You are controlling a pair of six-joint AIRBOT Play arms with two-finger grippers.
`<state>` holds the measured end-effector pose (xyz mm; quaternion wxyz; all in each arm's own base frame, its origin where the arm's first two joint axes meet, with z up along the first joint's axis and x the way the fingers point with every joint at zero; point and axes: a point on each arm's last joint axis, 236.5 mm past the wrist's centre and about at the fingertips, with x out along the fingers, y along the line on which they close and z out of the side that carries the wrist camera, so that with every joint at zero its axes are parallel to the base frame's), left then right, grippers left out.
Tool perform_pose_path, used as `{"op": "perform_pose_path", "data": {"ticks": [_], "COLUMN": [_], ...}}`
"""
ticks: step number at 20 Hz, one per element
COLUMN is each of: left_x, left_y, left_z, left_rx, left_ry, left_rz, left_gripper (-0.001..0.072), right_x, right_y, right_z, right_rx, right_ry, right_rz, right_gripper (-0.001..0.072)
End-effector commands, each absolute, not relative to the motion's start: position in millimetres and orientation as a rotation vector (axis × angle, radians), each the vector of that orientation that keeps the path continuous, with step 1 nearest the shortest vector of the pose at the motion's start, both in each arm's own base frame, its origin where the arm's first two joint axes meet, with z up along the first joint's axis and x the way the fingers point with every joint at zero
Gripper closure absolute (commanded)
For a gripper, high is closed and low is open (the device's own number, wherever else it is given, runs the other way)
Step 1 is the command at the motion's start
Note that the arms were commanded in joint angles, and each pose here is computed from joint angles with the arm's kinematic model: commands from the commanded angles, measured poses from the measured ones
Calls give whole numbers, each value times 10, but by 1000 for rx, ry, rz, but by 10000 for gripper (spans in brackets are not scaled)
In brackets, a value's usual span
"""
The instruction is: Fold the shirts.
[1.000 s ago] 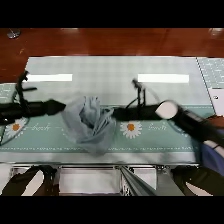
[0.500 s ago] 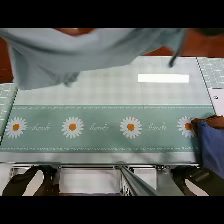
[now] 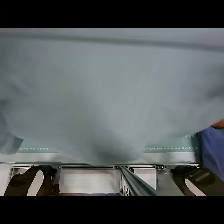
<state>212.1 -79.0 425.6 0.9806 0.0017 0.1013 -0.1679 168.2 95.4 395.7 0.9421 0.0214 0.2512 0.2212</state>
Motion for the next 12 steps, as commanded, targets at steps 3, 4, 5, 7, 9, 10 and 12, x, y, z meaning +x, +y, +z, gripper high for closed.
{"op": "perform_pose_path", "data": {"ticks": [3,4,5,7,9,10,12], "left_x": [2498,2659,2817,3151,3521,3704,3995], "left_y": [-848,-878,-910,-1019,-1150,-1206,-1328], "left_z": [3111,2830,2565,2026,1598,1431,1086], "left_rx": [-68,-92,-108,-138,-152,-152,-159], "left_ry": [489,548,600,713,798,818,883], "left_rz": [-395,-408,-419,-441,-449,-446,-449], "left_gripper": [683,683,683,683,683,683,683], "right_x": [1639,1700,1781,1953,2167,2282,2626], "right_y": [846,831,801,725,544,460,359], "right_z": [2629,2305,1946,1260,724,556,412], "right_rx": [23,30,38,43,42,63,166], "right_ry": [930,1007,1074,1164,1186,1188,1151], "right_rz": [348,309,257,154,18,-38,-97], "right_gripper": [696,695,695,695,695,695,695]}}
